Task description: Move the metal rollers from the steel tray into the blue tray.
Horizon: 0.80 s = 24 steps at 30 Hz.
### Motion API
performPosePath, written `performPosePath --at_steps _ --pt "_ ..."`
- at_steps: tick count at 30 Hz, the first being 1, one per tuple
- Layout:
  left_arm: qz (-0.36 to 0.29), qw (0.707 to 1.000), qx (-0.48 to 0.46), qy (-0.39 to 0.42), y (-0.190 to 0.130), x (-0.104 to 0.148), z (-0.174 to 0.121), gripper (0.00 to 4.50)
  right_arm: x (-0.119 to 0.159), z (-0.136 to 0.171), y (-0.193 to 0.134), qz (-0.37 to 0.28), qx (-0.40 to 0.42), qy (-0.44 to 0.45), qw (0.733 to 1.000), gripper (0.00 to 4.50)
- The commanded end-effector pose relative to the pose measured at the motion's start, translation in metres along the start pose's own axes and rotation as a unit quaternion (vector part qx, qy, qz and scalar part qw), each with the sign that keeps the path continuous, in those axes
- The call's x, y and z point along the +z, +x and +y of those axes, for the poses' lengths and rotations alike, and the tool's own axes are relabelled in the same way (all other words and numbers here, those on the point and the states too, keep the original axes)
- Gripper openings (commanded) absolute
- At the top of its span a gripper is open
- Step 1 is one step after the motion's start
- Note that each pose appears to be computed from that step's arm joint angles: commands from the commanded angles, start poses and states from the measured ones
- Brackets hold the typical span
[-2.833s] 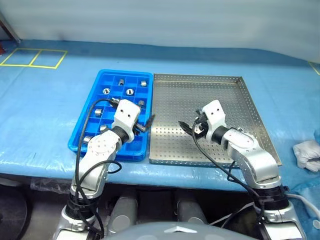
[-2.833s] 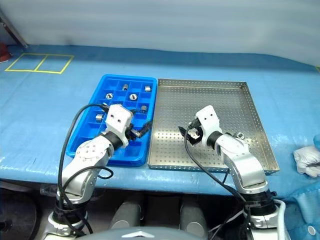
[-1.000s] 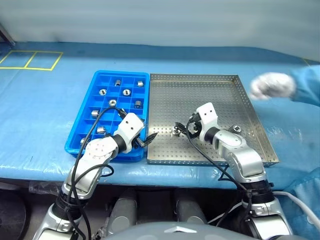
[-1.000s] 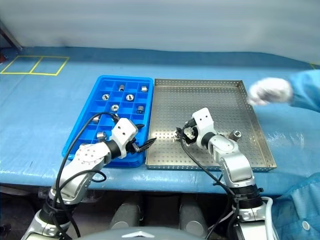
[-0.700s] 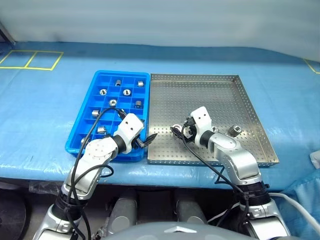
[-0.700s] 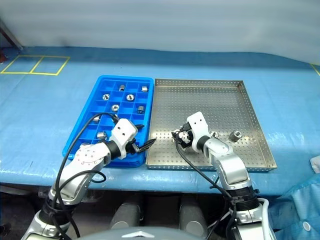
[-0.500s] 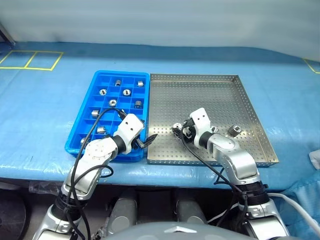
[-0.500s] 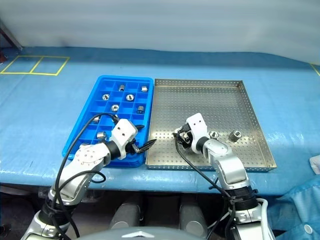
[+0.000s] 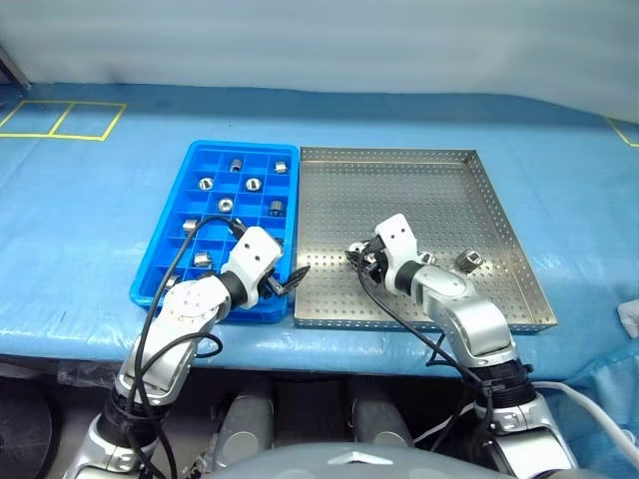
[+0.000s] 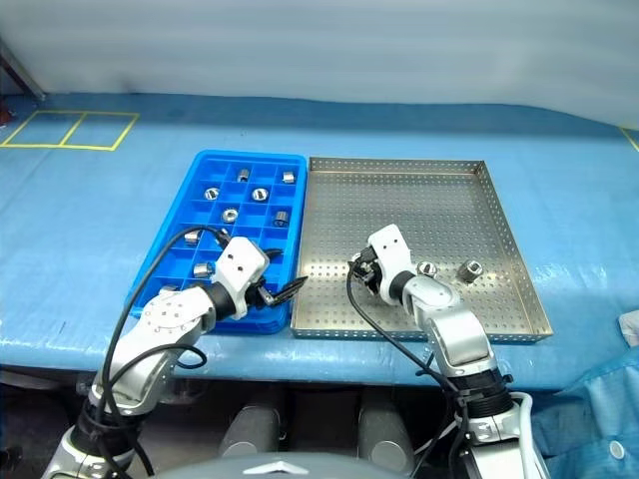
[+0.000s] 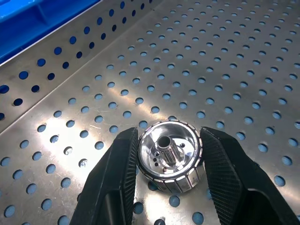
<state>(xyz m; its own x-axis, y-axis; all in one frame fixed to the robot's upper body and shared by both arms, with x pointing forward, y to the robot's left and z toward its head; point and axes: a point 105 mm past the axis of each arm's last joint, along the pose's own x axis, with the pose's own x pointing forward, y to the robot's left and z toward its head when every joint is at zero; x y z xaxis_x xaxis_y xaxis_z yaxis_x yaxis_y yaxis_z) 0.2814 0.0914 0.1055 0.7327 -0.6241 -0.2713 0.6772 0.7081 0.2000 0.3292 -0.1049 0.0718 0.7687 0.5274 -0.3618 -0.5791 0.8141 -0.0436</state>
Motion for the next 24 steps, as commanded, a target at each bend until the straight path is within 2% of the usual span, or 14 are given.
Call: performPosePath --at_steps 1,6,12,18,24 --pt "-0.029 0.999 0.025 0.011 -0.016 0.018 0.002 3.70 0.044 0.011 0.001 -0.063 0.037 -0.035 0.997 1.75" --pt "-0.002 0.995 0.103 0.020 -0.038 0.011 0.015 3.70 0.079 0.033 0.017 -0.101 0.096 -0.069 0.988 1.75" --pt "-0.003 0.970 0.242 -0.009 -0.062 0.005 0.042 3.70 0.109 0.062 0.049 -0.137 0.149 -0.088 0.975 1.75" --pt "-0.010 0.955 0.296 -0.031 -0.074 0.003 0.049 3.70 0.116 0.077 0.068 -0.143 0.182 -0.097 0.968 1.75" --pt "0.001 0.967 0.252 -0.036 -0.065 -0.004 0.034 3.70 0.106 0.077 0.083 -0.113 0.191 -0.087 0.971 1.75"
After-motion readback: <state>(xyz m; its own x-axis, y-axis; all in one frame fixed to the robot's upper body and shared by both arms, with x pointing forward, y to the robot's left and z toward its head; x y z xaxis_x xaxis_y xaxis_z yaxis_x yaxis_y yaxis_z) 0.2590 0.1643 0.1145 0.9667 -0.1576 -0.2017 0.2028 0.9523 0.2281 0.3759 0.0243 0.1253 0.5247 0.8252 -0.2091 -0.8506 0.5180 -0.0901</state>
